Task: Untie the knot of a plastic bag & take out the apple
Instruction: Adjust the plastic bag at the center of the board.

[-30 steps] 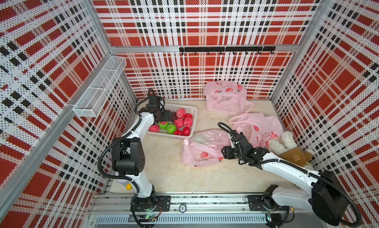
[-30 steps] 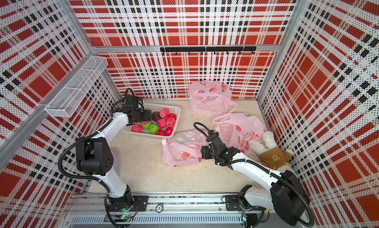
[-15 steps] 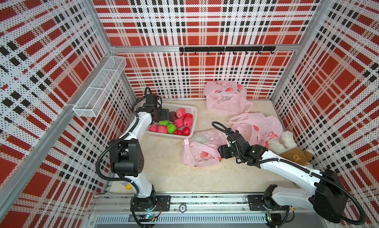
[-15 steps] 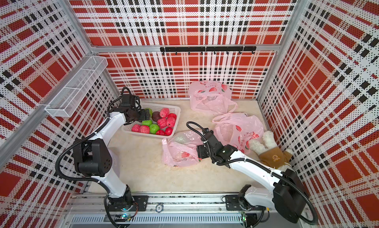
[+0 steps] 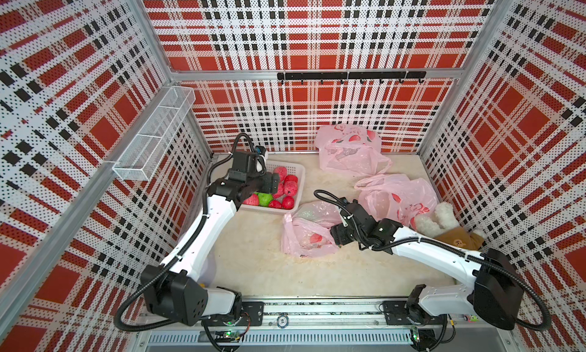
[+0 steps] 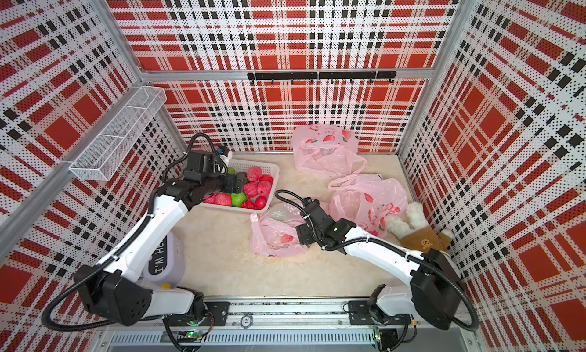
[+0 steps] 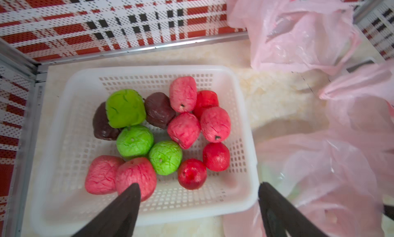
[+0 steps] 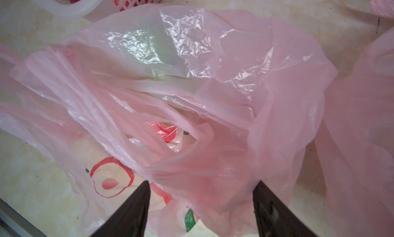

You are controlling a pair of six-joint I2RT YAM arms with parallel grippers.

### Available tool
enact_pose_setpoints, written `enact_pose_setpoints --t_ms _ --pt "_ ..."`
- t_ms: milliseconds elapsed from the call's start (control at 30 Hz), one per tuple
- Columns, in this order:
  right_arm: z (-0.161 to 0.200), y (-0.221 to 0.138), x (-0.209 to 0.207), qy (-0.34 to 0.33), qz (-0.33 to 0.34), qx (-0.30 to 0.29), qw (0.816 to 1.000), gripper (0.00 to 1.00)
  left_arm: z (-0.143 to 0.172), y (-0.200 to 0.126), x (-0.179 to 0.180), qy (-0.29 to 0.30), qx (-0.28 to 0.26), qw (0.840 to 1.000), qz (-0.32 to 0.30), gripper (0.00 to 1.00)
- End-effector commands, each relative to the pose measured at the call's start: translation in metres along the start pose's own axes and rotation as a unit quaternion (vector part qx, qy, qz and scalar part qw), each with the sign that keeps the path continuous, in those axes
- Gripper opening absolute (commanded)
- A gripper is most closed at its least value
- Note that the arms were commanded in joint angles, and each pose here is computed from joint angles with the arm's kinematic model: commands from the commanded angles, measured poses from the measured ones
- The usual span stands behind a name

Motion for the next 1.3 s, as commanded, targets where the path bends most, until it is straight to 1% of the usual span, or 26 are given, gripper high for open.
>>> enact_pose_setpoints --t_ms 0,100,167,267,333,433,533,600,633,667,733,767,833,933,1100,1267 --pt "-0.009 0.005 0.004 -0.037 0.014 -0.006 0.999 0.79 0.028 0.001 -0.034 0.023 0.030 0.998 0.040 0.86" --pt "-0.011 0.010 0.006 -0.051 0.023 -0.002 0.998 0.82 0.049 -0.001 -0.063 0.030 0.028 0.995 0.089 0.82" --pt "-0.012 0.014 0.008 -0.057 0.026 0.001 0.998 0.86 0.060 -0.005 -0.078 0.029 0.013 0.993 0.111 0.78" --pt "-0.009 0.022 0.010 -0.065 0.027 0.007 0.997 0.88 0.072 -0.012 -0.099 0.043 -0.023 0.990 0.129 0.70" --pt "-0.007 0.031 0.010 -0.069 0.031 0.011 0.997 0.89 0.079 -0.017 -0.112 0.054 -0.049 0.988 0.138 0.64" --pt "-0.007 0.043 0.009 -0.077 0.047 0.014 0.996 0.88 0.084 -0.023 -0.129 0.062 -0.080 0.983 0.154 0.58" --pt "-0.007 0.052 0.010 -0.087 0.057 0.017 0.994 0.85 0.081 -0.030 -0.139 0.075 -0.105 0.979 0.158 0.56" --pt "-0.006 0.057 0.011 -0.092 0.057 0.018 0.994 0.77 0.080 -0.031 -0.143 0.077 -0.114 0.977 0.165 0.56" --pt "-0.005 0.060 0.012 -0.094 0.054 0.019 0.994 0.67 0.081 -0.031 -0.145 0.077 -0.113 0.976 0.168 0.56" --pt "-0.004 0.062 0.014 -0.097 0.050 0.021 0.994 0.55 0.082 -0.029 -0.147 0.076 -0.110 0.976 0.170 0.55" --pt "-0.004 0.063 0.016 -0.102 0.047 0.024 0.993 0.24 0.087 -0.024 -0.149 0.071 -0.100 0.977 0.173 0.55" --pt "-0.005 0.062 0.017 -0.103 0.048 0.019 0.993 0.14 0.089 -0.023 -0.150 0.068 -0.100 0.977 0.177 0.54" --pt "-0.009 0.055 0.017 -0.098 0.051 0.005 0.994 0.00 0.095 -0.020 -0.155 0.060 -0.102 0.976 0.184 0.53" --pt "-0.015 0.041 0.014 -0.078 0.051 -0.024 0.995 0.00 0.106 -0.016 -0.163 0.054 -0.107 0.974 0.193 0.52" --pt "-0.022 0.015 0.016 -0.033 0.017 -0.078 0.996 0.00 0.115 -0.013 -0.172 0.055 -0.113 0.972 0.198 0.52" --pt "-0.019 -0.012 0.020 0.009 -0.008 -0.121 0.993 0.00 0.122 -0.005 -0.179 0.055 -0.102 0.972 0.205 0.52"
Point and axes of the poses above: each gripper's point midway between its finger pads, its own y axis out along the fingers, its own x axis along the line the jaws close on, z = x × y, the point moved 4 cm from there along -y, back along the fingers, and after that the axes turned 9 degrees about y, right-handed, at the moved point
